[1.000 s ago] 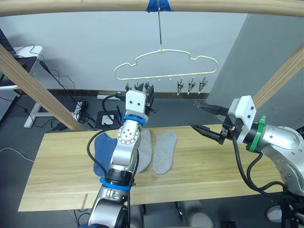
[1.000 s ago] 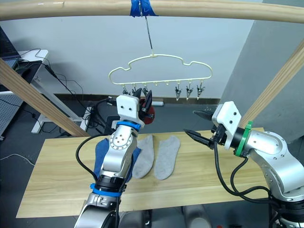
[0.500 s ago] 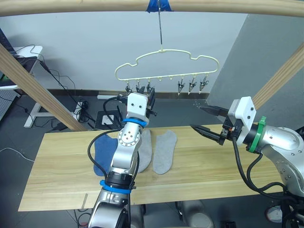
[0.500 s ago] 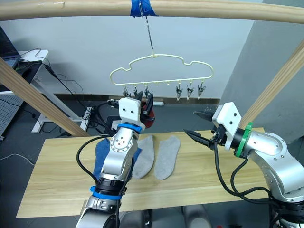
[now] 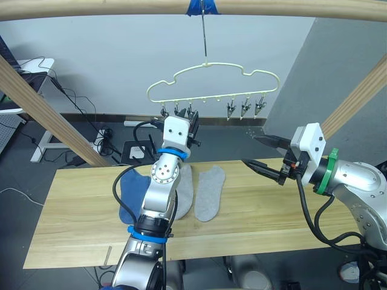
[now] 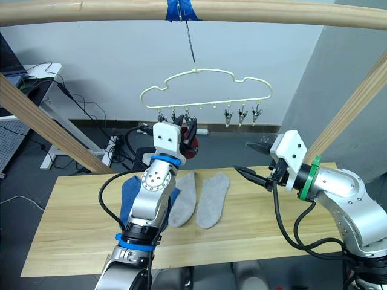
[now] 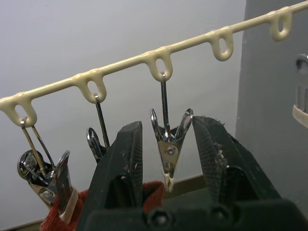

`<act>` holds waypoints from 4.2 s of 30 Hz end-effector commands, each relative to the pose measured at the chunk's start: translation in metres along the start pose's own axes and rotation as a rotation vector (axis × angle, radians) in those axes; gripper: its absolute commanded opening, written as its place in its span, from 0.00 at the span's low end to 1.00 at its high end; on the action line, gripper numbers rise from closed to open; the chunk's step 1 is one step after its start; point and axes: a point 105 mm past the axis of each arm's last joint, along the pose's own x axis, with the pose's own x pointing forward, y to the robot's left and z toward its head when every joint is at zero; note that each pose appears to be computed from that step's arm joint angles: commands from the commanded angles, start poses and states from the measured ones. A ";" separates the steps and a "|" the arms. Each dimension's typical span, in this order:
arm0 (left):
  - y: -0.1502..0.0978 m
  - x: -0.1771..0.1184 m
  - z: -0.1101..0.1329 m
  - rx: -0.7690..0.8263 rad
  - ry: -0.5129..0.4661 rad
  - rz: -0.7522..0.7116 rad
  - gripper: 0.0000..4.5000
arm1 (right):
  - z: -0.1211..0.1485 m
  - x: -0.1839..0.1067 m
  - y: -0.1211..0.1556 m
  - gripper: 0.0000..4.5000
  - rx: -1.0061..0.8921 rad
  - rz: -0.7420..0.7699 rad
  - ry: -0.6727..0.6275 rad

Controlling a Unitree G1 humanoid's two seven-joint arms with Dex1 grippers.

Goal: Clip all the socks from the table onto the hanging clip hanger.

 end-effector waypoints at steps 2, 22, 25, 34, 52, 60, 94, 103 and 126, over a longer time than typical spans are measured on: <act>-0.002 0.004 0.014 0.007 -0.051 -0.004 0.40 | 0.010 -0.001 0.005 0.74 -0.020 0.017 -0.030; 0.003 0.005 0.018 0.014 -0.063 -0.041 0.01 | -0.007 0.008 0.010 0.74 -0.032 0.028 0.036; 0.003 0.003 0.022 0.001 -0.061 -0.076 0.01 | -0.039 0.021 0.013 0.78 -0.029 -0.015 0.148; 0.007 -0.010 0.030 -0.048 -0.013 -0.227 0.01 | -0.121 0.085 0.039 1.00 0.118 -0.351 0.337; 0.015 -0.016 0.026 -0.055 0.045 -0.258 0.01 | -0.173 0.148 0.048 1.00 0.293 -0.448 0.431; 0.017 -0.018 0.024 -0.067 0.064 -0.263 0.01 | -0.198 0.143 0.054 0.72 0.265 -0.422 0.525; 0.016 -0.016 0.047 -0.278 0.074 -0.402 0.01 | -0.052 0.147 0.025 0.00 -0.365 -0.443 -0.157; 0.013 -0.018 0.045 -0.283 0.080 -0.410 0.01 | -0.044 0.155 0.020 0.00 -0.368 -0.452 -0.182; 0.014 -0.023 0.036 -0.326 0.123 -0.386 0.22 | -0.023 0.166 0.018 0.00 -0.353 -0.456 -0.260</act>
